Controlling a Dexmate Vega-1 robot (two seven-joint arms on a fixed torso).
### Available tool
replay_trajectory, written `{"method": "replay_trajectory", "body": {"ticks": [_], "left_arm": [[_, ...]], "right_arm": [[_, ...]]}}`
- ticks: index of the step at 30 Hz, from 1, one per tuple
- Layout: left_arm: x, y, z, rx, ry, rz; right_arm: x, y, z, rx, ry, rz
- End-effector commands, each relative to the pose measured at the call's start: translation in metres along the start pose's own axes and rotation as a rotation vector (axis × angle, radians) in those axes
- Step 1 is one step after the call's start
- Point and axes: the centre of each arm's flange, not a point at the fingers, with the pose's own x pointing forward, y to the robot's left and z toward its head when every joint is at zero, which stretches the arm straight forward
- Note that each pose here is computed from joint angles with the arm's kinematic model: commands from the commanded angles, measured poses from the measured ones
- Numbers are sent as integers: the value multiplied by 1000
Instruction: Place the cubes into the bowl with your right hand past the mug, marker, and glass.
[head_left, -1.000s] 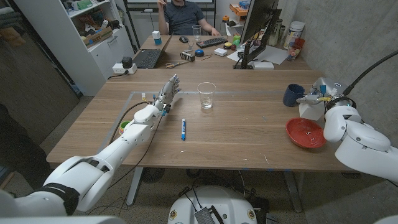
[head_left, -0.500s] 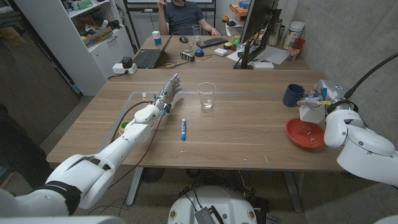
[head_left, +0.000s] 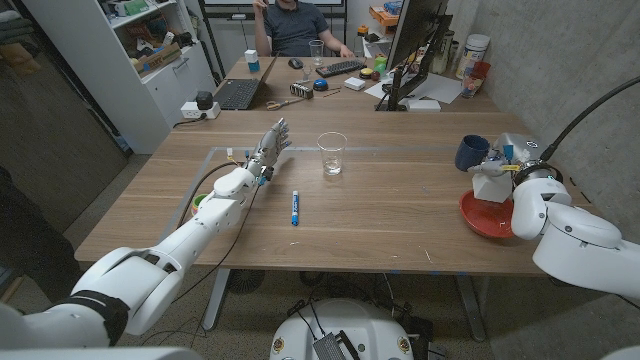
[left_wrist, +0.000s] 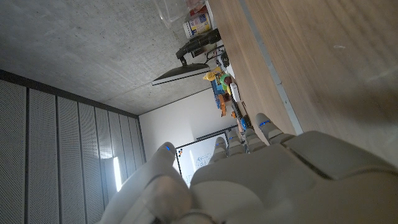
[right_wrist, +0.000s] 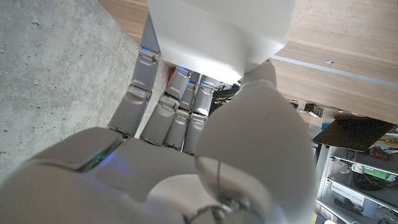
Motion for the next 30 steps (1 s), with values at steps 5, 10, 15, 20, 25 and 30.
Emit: {"method": "replay_trajectory", "body": {"ticks": [5, 10, 15, 20, 25, 30], "left_arm": [[-4, 4, 0, 3, 2, -2], [-6, 3, 0, 6, 3, -1], [-7, 2, 1, 8, 5, 0], [-8, 2, 1, 11, 7, 0], [-8, 2, 1, 13, 8, 2], [-8, 2, 1, 12, 6, 4]], "right_arm": [[5, 20, 4, -15, 12, 35], [5, 26, 4, -27, 19, 19], [6, 31, 4, -32, 18, 35], [9, 36, 4, -34, 28, 51], [11, 41, 4, -38, 22, 58], [13, 45, 3, -33, 22, 65]]}}
